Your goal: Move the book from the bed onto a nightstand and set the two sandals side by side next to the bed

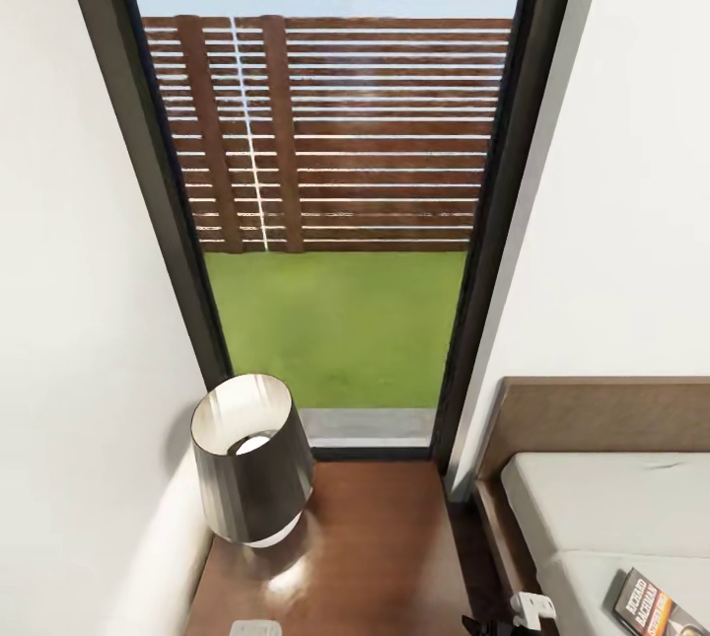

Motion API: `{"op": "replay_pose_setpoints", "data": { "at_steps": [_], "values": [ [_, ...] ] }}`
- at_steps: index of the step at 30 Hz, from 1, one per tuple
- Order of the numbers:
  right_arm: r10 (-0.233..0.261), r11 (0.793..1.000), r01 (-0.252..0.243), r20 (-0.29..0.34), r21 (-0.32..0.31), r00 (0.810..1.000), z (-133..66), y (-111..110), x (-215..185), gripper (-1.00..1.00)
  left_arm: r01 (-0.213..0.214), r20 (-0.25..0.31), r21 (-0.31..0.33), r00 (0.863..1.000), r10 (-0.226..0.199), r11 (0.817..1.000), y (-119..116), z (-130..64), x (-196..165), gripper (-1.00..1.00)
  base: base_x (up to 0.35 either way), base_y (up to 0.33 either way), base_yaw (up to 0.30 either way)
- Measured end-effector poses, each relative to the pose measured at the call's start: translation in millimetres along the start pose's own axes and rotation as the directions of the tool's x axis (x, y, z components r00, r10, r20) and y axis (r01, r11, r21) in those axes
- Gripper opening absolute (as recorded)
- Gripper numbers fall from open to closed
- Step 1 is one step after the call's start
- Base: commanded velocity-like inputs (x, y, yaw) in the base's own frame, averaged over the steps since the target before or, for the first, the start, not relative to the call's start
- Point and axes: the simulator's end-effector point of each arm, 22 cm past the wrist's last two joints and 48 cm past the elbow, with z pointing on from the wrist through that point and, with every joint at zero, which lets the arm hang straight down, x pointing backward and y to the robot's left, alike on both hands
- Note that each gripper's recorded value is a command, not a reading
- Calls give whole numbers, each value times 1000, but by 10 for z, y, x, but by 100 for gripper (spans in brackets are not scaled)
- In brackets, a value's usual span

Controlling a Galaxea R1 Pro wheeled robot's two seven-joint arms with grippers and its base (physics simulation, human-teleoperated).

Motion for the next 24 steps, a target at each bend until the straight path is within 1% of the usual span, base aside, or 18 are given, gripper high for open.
{"op": "replay_pose_setpoints", "data": {
  "at_steps": [5, 12, 18, 23, 24],
  "values": [
    [0, 1000, 0, 0, 0, 1000, 1, -1, 0, 100, 0, -1, 0, 1000, 0, 1000, 0, 0, 11, 100, 189, 0, 0],
    [0, 1000, 0, 0, 0, 1000, 3, -1, 0, 100, 1, -2, 0, 1000, -1, 1000, 0, 1, 13, 100, 32, 0, 0],
    [-1, 1000, 1, -1, 1, 1000, 2, -2, 3, 100, 0, -1, 0, 1000, 0, 1000, 0, 0, 15, 100, 128, 0, 0],
    [0, 1000, 0, -1, 1, 1000, 1, -5, -1, 100, 1, -1, 0, 1000, -1, 1000, 0, 1, 13, 100, 21, 0, -4],
    [-1, 1000, 1, -1, 2, 1000, -4, -18, -3, 100, 1, -2, 0, 1000, -1, 1000, 0, 1, 15, 100, 2, 0, -179]
  ]
}}
